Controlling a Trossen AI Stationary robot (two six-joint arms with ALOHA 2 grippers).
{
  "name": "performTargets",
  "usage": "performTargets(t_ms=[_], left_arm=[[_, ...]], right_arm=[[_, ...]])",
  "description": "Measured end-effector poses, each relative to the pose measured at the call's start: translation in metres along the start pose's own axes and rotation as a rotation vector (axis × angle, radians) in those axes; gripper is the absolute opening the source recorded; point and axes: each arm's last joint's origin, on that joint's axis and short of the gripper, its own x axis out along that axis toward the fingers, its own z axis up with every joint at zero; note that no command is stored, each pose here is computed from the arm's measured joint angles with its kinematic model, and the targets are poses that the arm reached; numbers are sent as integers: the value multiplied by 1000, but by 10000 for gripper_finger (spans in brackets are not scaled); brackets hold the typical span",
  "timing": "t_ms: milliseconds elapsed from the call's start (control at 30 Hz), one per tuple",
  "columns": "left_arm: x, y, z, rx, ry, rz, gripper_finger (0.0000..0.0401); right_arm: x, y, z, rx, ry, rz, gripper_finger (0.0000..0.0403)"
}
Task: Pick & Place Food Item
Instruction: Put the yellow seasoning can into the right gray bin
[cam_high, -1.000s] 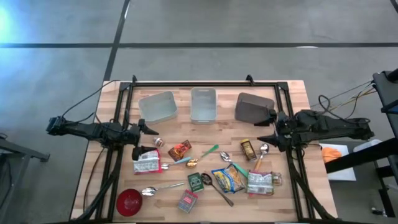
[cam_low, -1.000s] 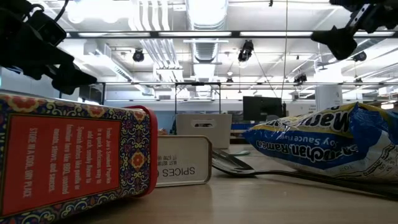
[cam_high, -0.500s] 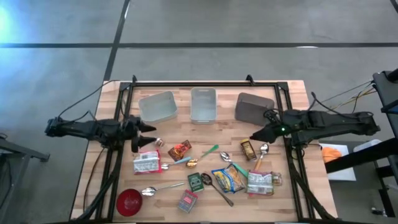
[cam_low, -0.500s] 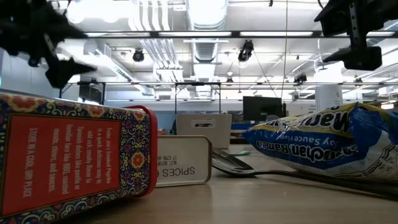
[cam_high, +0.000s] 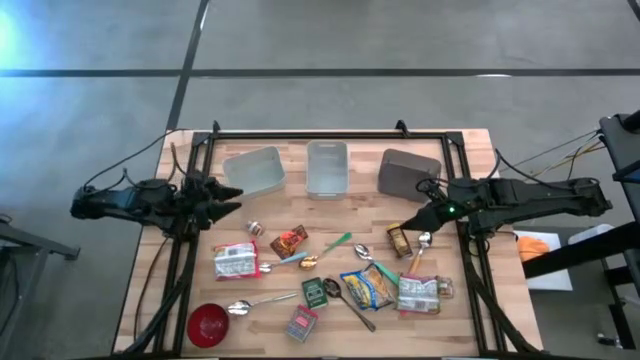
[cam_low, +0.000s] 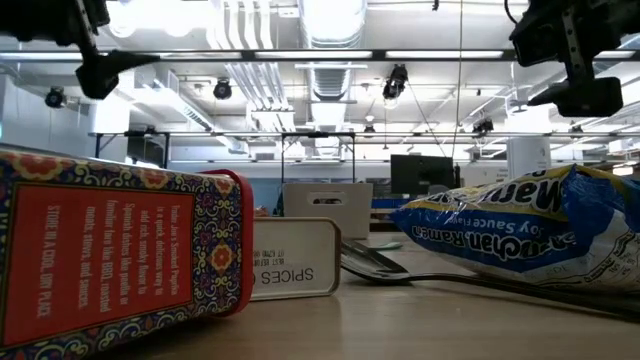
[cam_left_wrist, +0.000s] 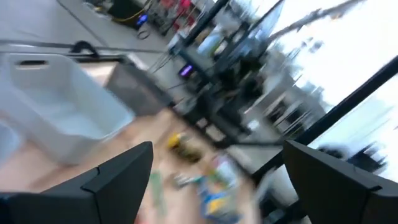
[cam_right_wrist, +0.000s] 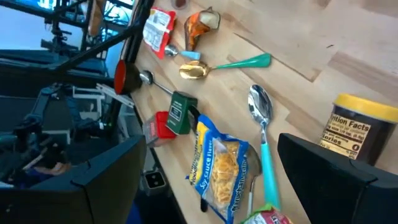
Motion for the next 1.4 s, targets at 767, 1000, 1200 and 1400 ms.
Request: performTargets(t_ms=[767,1000,1200,1400], left_arm=[[2,-14,14,-24,-118,-88,361],[7,-12,11,-38,-87,-60,361],[8,-12,11,-42,-87,-61,361],[7,-13,12,-43,-91,-64,361]], right_arm=[[46,25,15,25,205,-532,362],[81,17,8,-19,258,-684,362],[101,5,-10,-94,270,-806,362],[112,-3,-20,-161,231,-888,362]])
